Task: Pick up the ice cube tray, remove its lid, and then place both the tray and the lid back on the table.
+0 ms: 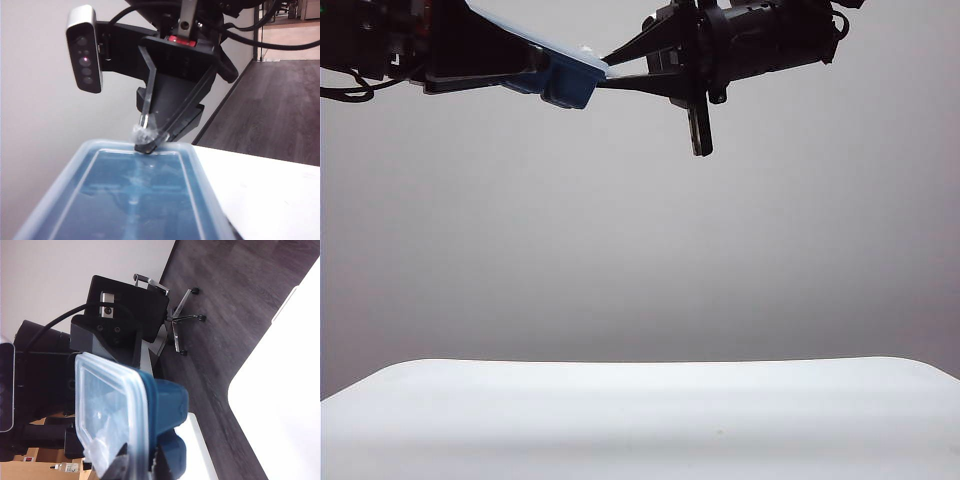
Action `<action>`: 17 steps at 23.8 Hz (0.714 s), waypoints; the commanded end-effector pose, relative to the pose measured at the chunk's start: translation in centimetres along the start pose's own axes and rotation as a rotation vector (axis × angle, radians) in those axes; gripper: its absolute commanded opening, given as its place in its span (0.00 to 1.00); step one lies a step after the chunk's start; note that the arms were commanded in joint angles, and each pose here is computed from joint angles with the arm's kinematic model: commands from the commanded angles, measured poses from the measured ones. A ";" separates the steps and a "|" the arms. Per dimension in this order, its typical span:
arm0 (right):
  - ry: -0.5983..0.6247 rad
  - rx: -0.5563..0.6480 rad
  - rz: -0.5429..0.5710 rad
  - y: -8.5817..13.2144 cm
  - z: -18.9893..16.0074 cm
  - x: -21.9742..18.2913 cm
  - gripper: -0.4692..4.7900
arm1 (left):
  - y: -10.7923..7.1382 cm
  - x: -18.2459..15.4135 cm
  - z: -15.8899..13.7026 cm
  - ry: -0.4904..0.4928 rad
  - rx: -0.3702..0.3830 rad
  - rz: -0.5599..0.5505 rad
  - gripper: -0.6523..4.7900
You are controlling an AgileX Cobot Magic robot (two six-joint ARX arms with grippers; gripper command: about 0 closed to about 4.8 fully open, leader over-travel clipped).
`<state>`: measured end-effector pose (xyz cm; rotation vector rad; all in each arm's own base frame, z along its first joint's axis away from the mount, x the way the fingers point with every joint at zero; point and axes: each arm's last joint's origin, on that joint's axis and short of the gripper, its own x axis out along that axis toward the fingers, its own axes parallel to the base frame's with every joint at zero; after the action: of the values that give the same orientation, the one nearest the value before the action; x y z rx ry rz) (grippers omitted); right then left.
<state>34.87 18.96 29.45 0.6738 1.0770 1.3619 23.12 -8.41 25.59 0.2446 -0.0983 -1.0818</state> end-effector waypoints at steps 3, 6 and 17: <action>0.002 -0.031 0.023 0.5 0.1 0.0 0.10 | 0.0 0.0 0.1 -0.007 0.003 -0.003 0.55; -0.013 -0.064 0.029 0.6 0.4 -0.2 0.34 | 0.0 0.0 0.2 -0.008 0.004 -0.003 0.55; -0.091 0.045 -0.031 -1.5 0.7 -5.1 0.51 | 0.3 -0.1 1.2 -0.086 0.051 0.020 0.55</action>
<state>37.28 13.73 29.65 0.7297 0.9893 1.2695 23.14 -8.40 26.24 0.2323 -0.1533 -1.0735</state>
